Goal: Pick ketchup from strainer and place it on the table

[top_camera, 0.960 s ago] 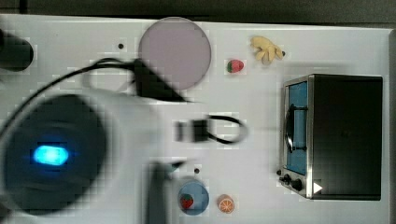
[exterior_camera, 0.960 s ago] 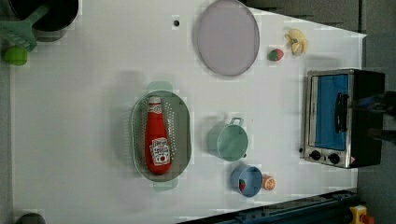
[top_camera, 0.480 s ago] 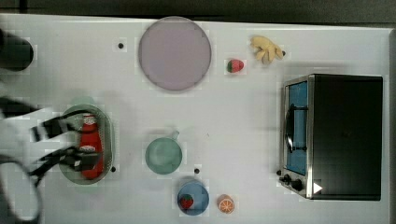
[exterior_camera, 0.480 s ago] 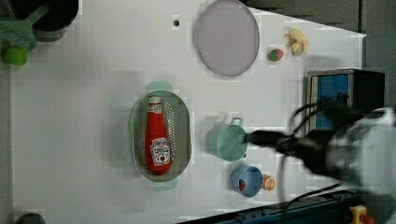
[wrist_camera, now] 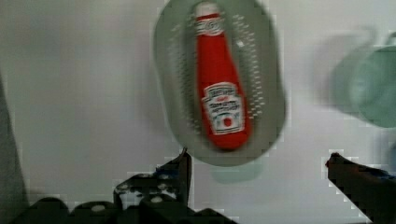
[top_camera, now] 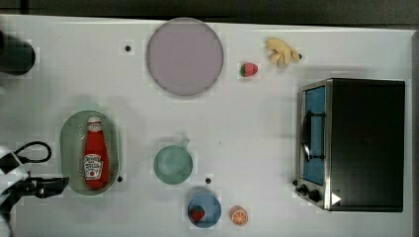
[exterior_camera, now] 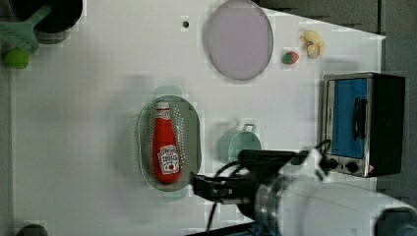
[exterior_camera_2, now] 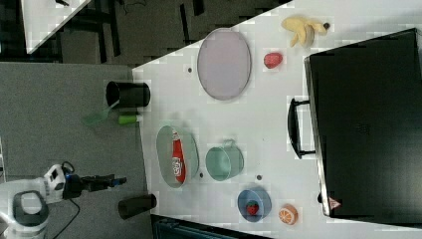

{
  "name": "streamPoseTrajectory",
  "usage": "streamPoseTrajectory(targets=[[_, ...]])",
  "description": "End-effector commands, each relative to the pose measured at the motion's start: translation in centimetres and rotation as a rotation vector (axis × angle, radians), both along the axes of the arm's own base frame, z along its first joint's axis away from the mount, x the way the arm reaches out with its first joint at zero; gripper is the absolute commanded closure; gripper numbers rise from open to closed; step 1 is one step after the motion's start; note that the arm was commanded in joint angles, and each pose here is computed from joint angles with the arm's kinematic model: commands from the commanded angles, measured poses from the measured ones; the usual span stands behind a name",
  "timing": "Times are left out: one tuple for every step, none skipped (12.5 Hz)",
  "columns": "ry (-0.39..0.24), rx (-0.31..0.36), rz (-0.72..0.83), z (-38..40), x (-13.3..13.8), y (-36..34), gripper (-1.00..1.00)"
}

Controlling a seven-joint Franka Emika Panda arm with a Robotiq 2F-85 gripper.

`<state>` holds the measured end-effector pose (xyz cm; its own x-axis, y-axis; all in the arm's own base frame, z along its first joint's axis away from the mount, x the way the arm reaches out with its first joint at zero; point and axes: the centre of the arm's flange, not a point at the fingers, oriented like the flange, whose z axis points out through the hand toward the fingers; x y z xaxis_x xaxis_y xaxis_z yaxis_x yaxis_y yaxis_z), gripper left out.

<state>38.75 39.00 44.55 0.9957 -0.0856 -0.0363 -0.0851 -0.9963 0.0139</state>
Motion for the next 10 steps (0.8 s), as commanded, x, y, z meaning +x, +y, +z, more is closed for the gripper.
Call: streamPoseTrajectory(targets=[[0.019,0.017,-0.066,-7.4,0.4,-2.3,-1.00],[0.002,0.034,-0.051,-9.4,0.2,-2.4,-1.00],[-0.017,0.044,-0.031,-11.1,0.0,-2.7,-1.00],[-0.030,0.048,-0.002,-12.7,-0.1,-2.9,-1.00],[-0.037,0.061,0.023,-14.2,-0.3,-2.9,-1.00],[-0.035,0.077,0.039,-15.5,-0.3,-2.9,-1.00],[-0.027,0.094,0.048,-16.6,-0.2,-2.8,-1.00],[-0.017,0.106,0.059,-17.7,-0.1,-2.8,-1.00],[-0.008,0.113,0.073,-18.8,0.0,-2.8,-1.00],[-0.002,0.119,0.090,-19.9,0.2,-2.9,-1.00]])
